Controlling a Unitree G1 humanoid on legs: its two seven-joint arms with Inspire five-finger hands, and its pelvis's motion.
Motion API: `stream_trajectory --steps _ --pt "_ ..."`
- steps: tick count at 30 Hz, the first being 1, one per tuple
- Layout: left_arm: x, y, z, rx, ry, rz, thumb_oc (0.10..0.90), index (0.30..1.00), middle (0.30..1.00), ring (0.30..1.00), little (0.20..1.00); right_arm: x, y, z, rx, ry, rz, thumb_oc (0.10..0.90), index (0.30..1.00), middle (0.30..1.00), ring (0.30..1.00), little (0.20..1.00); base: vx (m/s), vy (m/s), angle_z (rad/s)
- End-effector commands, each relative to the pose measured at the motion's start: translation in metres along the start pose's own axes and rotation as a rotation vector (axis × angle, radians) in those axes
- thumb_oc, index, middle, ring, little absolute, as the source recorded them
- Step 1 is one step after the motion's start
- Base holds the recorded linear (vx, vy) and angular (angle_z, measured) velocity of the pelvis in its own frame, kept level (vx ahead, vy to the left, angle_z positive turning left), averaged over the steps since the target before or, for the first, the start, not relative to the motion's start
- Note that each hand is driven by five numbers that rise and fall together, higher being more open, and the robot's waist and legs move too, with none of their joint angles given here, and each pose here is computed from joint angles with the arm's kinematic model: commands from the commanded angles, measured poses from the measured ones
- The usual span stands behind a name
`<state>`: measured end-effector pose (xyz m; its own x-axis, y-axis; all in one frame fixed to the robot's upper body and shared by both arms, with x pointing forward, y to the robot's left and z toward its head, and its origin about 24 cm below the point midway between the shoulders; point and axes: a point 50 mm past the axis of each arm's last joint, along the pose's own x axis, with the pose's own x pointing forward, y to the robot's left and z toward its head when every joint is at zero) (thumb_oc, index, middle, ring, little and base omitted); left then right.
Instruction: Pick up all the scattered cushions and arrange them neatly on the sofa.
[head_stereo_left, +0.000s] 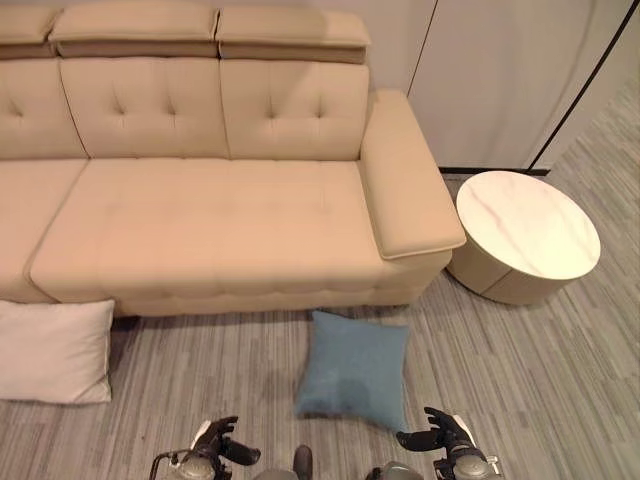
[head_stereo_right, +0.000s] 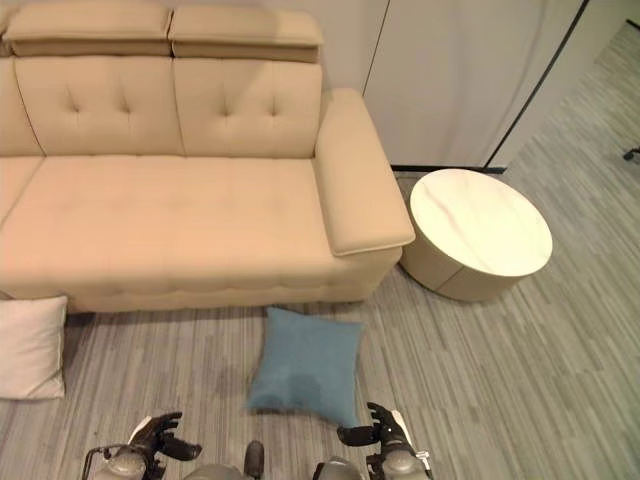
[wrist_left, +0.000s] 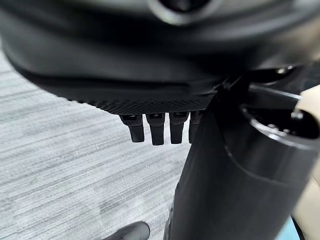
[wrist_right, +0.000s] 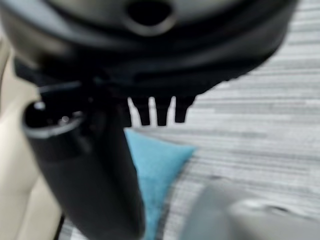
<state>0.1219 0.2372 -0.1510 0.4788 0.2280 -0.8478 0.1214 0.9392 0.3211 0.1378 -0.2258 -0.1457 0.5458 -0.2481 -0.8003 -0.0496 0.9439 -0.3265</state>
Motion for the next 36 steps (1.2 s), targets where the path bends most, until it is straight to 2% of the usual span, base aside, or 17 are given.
stream_trajectory --steps 1,7,12,16,25,28,32,36 --pt "0.002 -0.001 0.011 0.014 -0.041 -0.004 0.800 0.900 0.900 0.900 0.900 0.004 -0.030 0.015 -0.027 -0.064 -0.086 0.800 0.900 0.900 0.900 0.900 0.13 -0.081 0.03" --pt "0.001 -0.005 0.004 0.022 -0.021 -0.019 0.800 0.900 0.900 0.900 0.900 0.002 -0.034 0.005 -0.034 -0.038 -0.092 0.800 0.900 0.900 0.900 0.900 0.12 -0.154 0.17" --pt "0.003 -0.018 0.031 0.024 -0.112 -0.049 0.800 0.900 0.900 0.900 0.900 0.003 -0.048 0.012 -0.001 -0.069 -0.142 0.800 0.900 0.900 0.900 0.900 -0.01 -0.154 0.45" --pt "0.002 -0.022 0.026 0.036 -0.097 -0.063 0.800 0.900 0.900 0.900 0.900 0.001 -0.047 0.002 -0.022 -0.034 -0.136 0.800 0.900 0.900 0.900 0.900 0.05 0.100 -0.19" --pt "0.002 -0.007 0.014 0.031 -0.052 -0.022 0.800 0.900 0.900 0.900 0.900 0.003 -0.041 0.015 -0.043 -0.069 -0.116 0.800 0.900 0.900 0.900 0.900 -0.04 0.120 -0.36" --pt "0.003 0.004 0.020 0.028 -0.072 0.011 0.800 0.900 0.900 0.900 0.900 0.005 -0.041 0.027 -0.032 -0.106 -0.119 0.800 0.900 0.900 0.900 0.900 -0.11 -0.002 -0.23" --pt "0.004 0.002 0.022 0.023 -0.083 0.011 0.800 0.900 0.900 0.900 0.900 0.005 -0.043 0.028 -0.028 -0.111 -0.125 0.800 0.900 0.900 0.900 0.900 -0.04 -0.057 -0.08" --pt "0.006 0.004 0.045 -0.050 -0.149 0.038 0.800 0.900 0.900 0.900 0.900 0.006 -0.049 0.041 -0.007 -0.154 -0.159 0.800 0.900 0.900 0.900 0.900 -0.15 -0.108 0.20"
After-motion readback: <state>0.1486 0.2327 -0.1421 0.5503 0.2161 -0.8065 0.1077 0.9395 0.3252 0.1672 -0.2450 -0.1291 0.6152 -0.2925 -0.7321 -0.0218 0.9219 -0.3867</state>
